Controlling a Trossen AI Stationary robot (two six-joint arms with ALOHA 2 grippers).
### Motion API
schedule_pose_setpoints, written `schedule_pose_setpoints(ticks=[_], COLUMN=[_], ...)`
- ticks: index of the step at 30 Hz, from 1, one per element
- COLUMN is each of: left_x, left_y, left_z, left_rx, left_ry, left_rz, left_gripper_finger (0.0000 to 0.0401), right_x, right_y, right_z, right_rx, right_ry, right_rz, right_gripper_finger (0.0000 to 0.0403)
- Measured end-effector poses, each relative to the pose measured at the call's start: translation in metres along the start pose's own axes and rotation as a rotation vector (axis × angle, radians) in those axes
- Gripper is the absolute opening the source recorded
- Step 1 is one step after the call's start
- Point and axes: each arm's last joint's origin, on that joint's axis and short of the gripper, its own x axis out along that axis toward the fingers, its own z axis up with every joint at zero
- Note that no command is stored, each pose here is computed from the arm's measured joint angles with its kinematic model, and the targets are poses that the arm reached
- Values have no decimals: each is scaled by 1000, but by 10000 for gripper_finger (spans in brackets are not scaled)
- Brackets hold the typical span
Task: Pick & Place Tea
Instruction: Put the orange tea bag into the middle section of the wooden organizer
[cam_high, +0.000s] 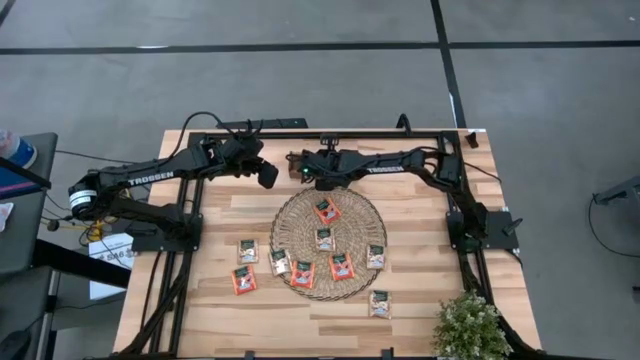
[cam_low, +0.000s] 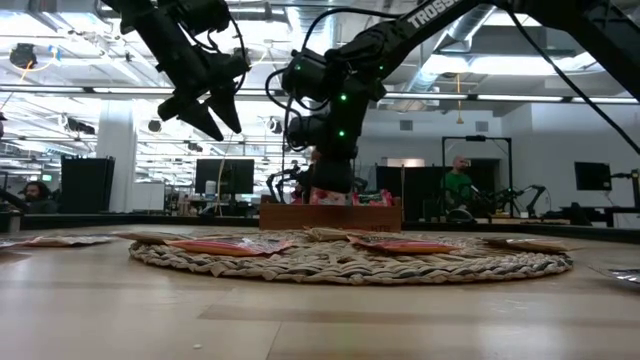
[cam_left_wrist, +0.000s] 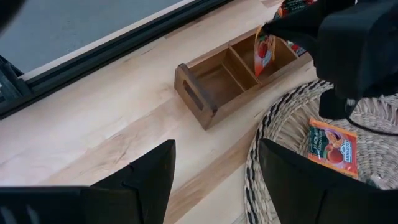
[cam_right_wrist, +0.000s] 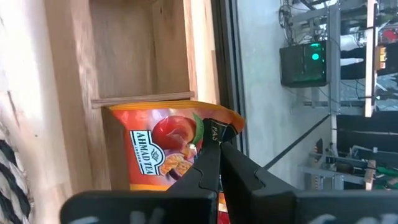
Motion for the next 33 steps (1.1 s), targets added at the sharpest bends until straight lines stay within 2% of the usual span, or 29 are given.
schedule_pose_setpoints(ticks=[17, 29, 33], left_x=[0, 0, 0], left_y=[0, -1, -1], left_z=[0, 0, -1], left_rx=[1, 2, 2], left_ry=[6, 15, 16], left_rz=[-13, -32, -34], left_gripper_finger=[223, 223, 223], right_x=[4, 4, 4], right_y=[-4, -5, -7], right_z=[-3, -3, -4], right_rx=[-9, -8, -10], right_ry=[17, 17, 61], right_rz=[-1, -8, -93], right_gripper_finger=[4, 77, 86])
